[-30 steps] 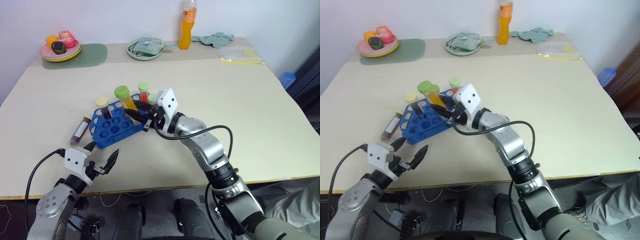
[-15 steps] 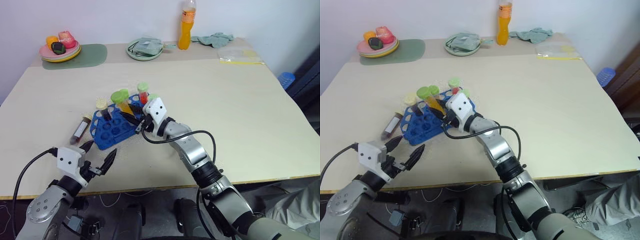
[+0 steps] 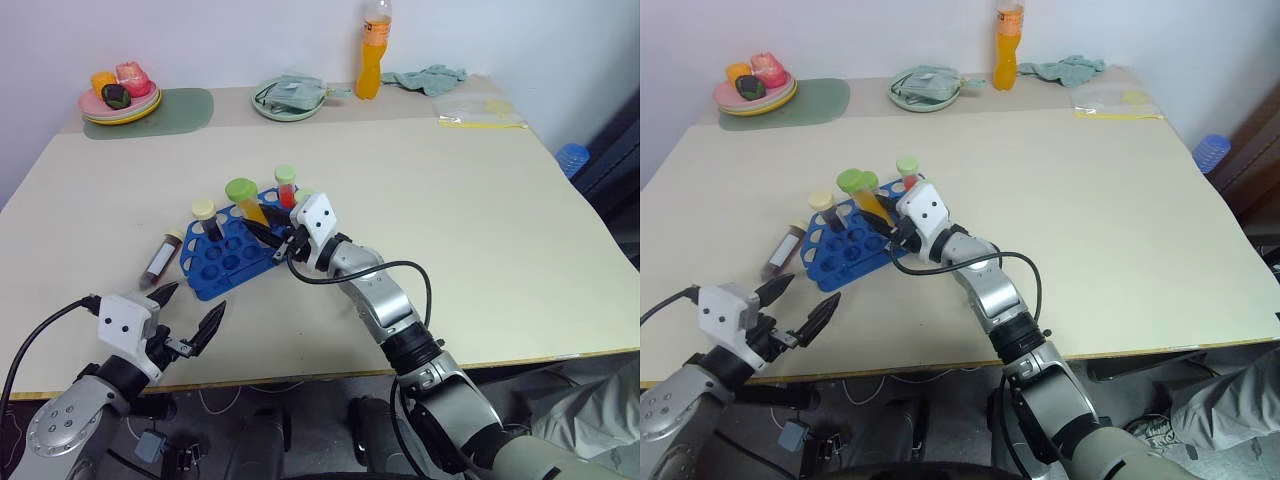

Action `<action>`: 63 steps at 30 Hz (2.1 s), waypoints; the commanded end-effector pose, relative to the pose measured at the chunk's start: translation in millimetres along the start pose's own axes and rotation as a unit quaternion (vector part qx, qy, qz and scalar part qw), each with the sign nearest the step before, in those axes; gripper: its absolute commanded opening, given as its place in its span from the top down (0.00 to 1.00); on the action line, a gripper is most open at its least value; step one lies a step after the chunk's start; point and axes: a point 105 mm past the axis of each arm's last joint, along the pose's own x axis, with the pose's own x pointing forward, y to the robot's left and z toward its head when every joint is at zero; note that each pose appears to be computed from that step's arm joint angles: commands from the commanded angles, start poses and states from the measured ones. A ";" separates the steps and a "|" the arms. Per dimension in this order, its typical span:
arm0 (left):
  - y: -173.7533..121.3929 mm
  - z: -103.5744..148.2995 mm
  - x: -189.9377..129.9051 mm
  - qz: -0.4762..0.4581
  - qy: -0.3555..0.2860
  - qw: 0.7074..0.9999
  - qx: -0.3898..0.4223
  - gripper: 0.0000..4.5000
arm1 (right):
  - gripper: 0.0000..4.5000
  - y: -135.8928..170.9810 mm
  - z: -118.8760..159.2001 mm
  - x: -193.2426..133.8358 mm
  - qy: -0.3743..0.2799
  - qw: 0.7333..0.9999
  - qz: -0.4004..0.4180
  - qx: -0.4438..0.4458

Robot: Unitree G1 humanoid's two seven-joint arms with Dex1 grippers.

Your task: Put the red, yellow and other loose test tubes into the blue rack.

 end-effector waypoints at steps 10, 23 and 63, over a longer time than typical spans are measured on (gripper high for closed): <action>-3.1 5.2 -0.9 -0.016 -0.020 1.000 0.013 0.00 | 0.83 -2.2 -1.3 7.7 -0.026 0.999 -0.024 -0.019; -3.3 2.8 2.8 -0.010 -0.024 1.000 0.012 0.00 | 0.53 -3.2 -12.7 3.4 -0.031 0.999 -0.032 -0.002; 154.5 16.1 62.6 0.048 0.450 0.892 -0.027 0.00 | 0.01 12.4 42.3 -77.2 0.035 0.983 0.164 -0.071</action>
